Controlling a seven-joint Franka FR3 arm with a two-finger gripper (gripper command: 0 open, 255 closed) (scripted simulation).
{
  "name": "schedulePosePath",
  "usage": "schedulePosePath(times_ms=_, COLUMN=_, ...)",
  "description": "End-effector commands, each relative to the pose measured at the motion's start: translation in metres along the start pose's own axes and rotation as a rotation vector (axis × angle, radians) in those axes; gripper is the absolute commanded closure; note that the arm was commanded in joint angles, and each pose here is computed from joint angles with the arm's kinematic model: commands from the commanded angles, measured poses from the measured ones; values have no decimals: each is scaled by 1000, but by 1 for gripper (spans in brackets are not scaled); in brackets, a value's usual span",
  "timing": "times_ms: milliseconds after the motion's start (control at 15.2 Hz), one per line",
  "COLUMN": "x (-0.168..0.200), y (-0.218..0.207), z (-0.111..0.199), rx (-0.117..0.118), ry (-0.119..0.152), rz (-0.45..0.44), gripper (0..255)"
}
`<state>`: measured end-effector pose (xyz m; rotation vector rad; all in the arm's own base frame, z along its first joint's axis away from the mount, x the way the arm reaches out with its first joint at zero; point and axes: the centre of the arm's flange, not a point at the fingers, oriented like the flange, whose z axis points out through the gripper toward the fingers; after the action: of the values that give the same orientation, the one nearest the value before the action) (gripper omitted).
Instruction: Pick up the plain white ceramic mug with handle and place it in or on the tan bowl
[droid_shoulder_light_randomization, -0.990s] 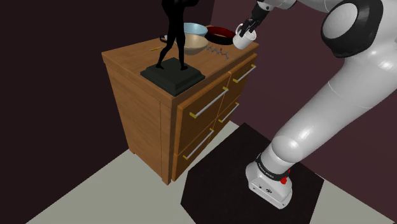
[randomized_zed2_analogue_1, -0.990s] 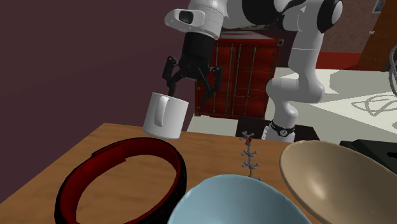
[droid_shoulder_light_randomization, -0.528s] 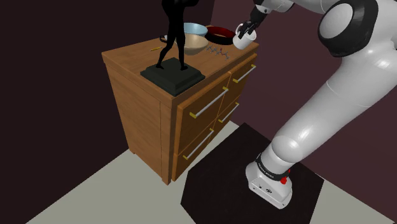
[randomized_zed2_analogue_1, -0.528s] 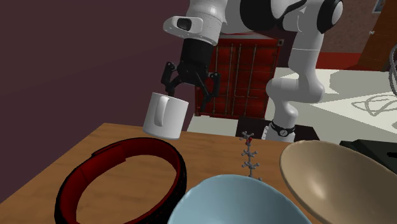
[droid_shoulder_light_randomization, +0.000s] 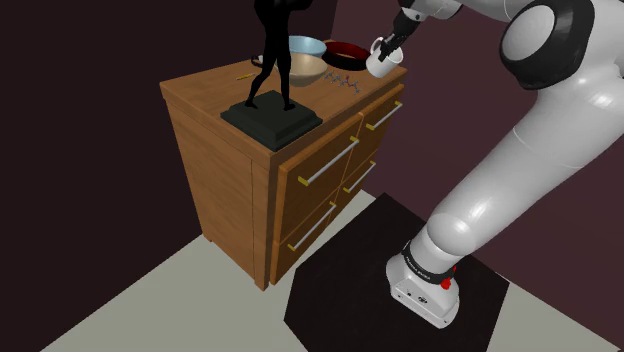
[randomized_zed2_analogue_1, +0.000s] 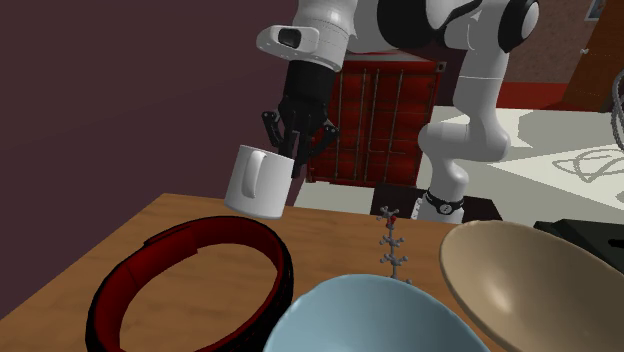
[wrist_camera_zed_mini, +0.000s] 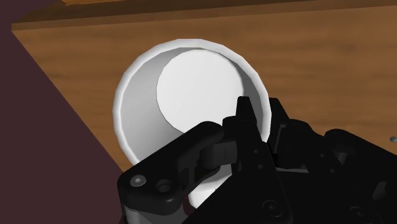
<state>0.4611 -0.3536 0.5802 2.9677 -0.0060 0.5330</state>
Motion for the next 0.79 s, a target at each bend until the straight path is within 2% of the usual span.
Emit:
schedulePosePath(times_ms=0, x=0, y=0, z=0, rx=0, ry=0, rz=0, gripper=255)
schedulePosePath(times_ms=198, x=0, y=0, z=0, rx=0, ry=0, rz=0, gripper=255)
schedulePosePath(times_ms=726, x=15, y=5, z=-39, rx=0, ry=0, rz=0, gripper=255)
